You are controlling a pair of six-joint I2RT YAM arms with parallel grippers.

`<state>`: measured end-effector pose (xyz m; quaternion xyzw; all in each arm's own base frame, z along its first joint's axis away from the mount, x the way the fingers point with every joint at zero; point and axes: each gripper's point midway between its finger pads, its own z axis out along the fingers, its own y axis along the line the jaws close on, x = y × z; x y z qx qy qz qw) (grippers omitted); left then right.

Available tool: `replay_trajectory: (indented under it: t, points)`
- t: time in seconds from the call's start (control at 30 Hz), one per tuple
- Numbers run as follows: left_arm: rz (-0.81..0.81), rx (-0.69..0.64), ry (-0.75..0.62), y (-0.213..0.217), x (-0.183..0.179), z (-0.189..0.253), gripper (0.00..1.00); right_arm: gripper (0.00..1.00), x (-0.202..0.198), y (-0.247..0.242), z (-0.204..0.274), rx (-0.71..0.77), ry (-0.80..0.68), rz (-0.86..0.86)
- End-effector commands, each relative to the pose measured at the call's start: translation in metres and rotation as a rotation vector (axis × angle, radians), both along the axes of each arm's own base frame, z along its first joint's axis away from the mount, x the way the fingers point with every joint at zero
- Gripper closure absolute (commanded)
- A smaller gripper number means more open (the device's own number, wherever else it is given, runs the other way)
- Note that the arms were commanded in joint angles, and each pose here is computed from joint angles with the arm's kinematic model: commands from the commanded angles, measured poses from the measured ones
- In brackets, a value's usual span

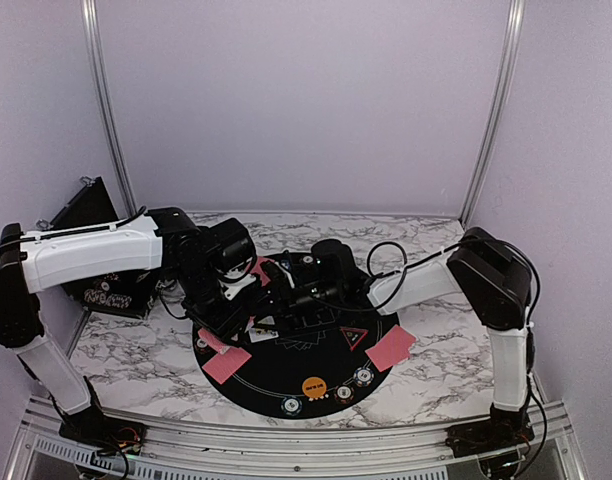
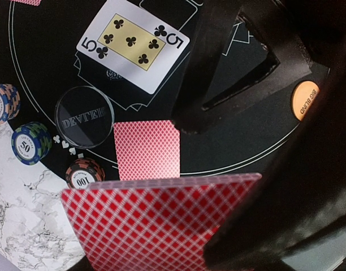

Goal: Distribute texas hold em gaming equipment
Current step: Pick up the poker card from the face-down deck piles.

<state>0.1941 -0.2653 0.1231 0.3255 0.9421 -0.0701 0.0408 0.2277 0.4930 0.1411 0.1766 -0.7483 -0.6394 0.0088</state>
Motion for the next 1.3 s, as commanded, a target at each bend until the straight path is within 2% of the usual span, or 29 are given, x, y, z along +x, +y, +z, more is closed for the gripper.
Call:
replay_trajectory:
  t: [0.0, 0.7, 1.27]
  points:
    - [-0.012, -0.008, -0.009, -0.001, -0.001, 0.009, 0.42, 0.38, -0.004, 0.016, 0.016, 0.056, -0.024, 0.025]
    - [-0.013, -0.007, -0.015, -0.001, 0.001, 0.009, 0.42, 0.43, -0.015, 0.023, 0.001, 0.031, -0.011, 0.053]
    - [-0.016, -0.006, -0.021, -0.001, 0.001, 0.01, 0.42, 0.48, 0.002, 0.009, -0.004, -0.001, -0.024, -0.003]
